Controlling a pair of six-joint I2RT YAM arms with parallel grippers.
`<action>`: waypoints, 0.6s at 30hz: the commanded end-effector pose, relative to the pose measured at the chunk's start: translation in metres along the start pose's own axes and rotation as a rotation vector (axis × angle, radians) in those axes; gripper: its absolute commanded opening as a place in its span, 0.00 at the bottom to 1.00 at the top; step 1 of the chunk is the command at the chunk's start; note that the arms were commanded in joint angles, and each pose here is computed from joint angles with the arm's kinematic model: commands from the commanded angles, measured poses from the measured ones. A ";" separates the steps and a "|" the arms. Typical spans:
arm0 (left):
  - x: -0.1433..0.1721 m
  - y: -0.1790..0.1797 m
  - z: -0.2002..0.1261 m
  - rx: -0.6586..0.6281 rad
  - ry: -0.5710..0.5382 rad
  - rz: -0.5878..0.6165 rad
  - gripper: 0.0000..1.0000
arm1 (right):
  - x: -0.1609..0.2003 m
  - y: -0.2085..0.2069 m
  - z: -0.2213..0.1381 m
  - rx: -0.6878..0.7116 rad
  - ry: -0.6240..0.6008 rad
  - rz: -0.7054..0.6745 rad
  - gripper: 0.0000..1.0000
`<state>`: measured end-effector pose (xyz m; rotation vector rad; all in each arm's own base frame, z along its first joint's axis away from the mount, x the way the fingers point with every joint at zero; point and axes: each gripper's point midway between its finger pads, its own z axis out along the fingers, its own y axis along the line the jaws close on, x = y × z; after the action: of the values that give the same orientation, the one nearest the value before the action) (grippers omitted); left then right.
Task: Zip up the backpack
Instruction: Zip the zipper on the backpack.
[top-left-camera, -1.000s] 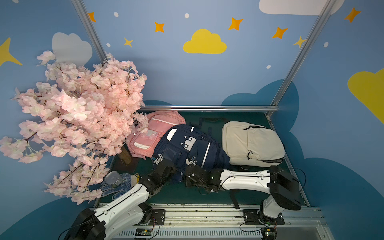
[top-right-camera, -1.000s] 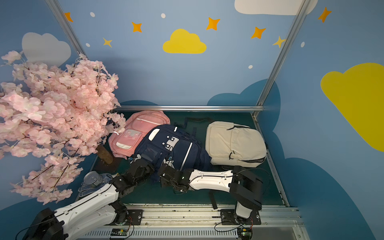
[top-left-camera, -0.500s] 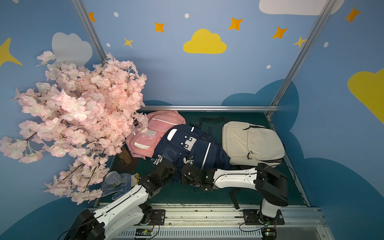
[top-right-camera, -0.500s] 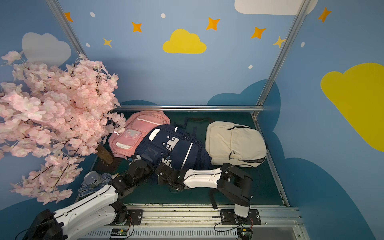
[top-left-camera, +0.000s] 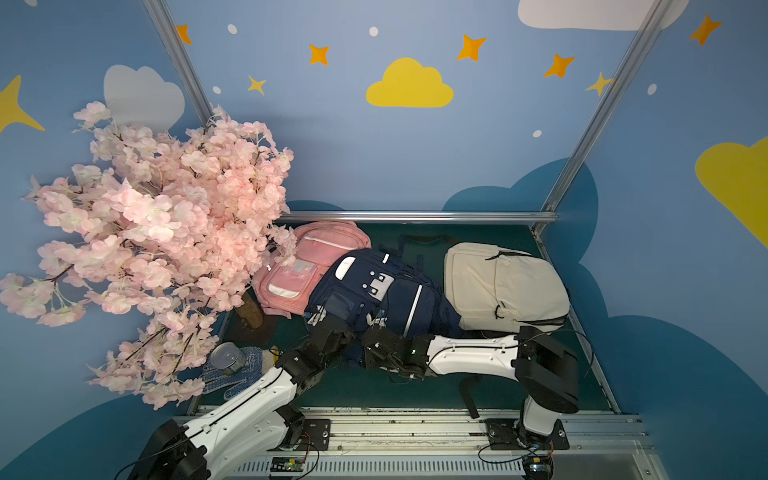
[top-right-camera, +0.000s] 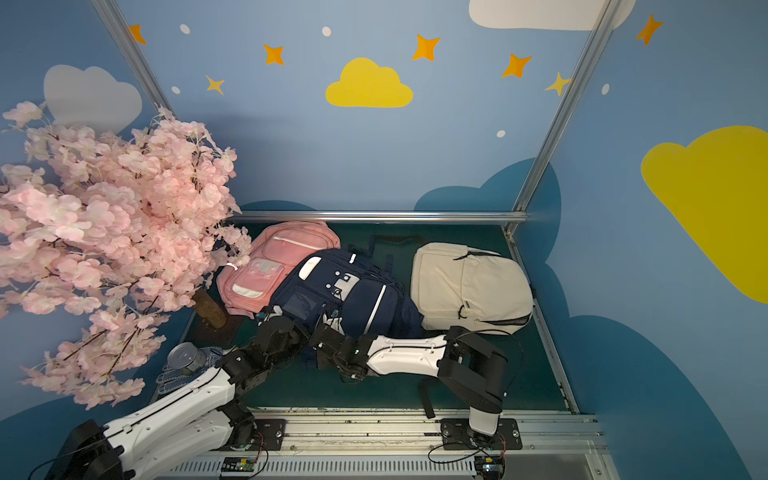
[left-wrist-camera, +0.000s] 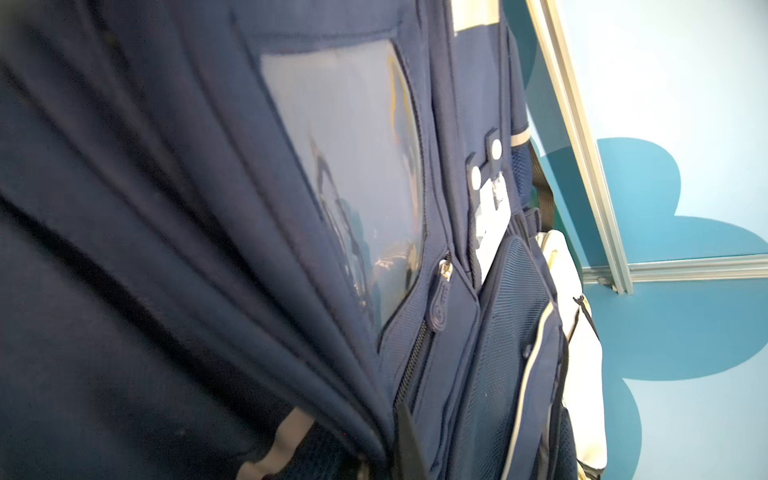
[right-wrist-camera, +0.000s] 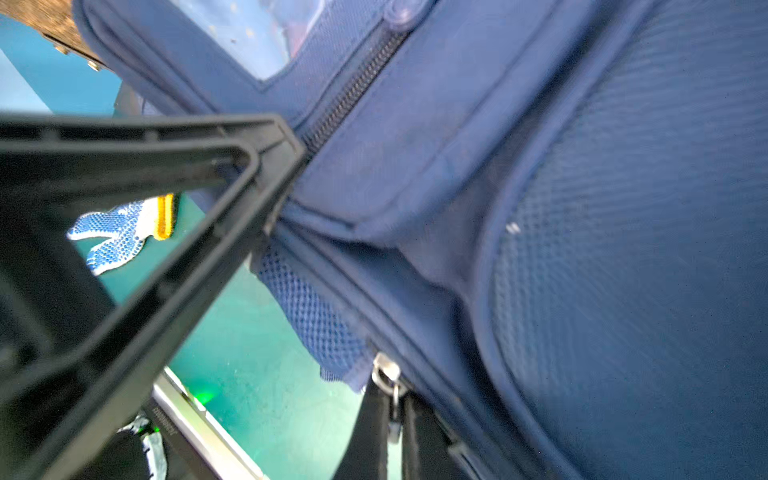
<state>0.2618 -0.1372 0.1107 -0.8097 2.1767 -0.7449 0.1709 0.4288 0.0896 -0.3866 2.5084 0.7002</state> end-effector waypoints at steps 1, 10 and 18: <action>-0.032 -0.035 -0.006 0.073 -0.073 0.055 0.03 | 0.000 -0.026 -0.026 0.104 0.001 -0.028 0.00; -0.067 -0.067 0.004 0.083 -0.080 0.119 0.03 | 0.004 -0.065 -0.052 0.210 -0.040 0.035 0.00; -0.096 -0.075 0.020 0.057 -0.057 0.149 0.03 | 0.001 -0.062 -0.049 0.183 -0.051 0.030 0.00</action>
<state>0.3297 -0.1321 0.1550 -0.6970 2.2385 -0.7214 0.1781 0.3660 0.1112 -0.2281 2.4742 0.5732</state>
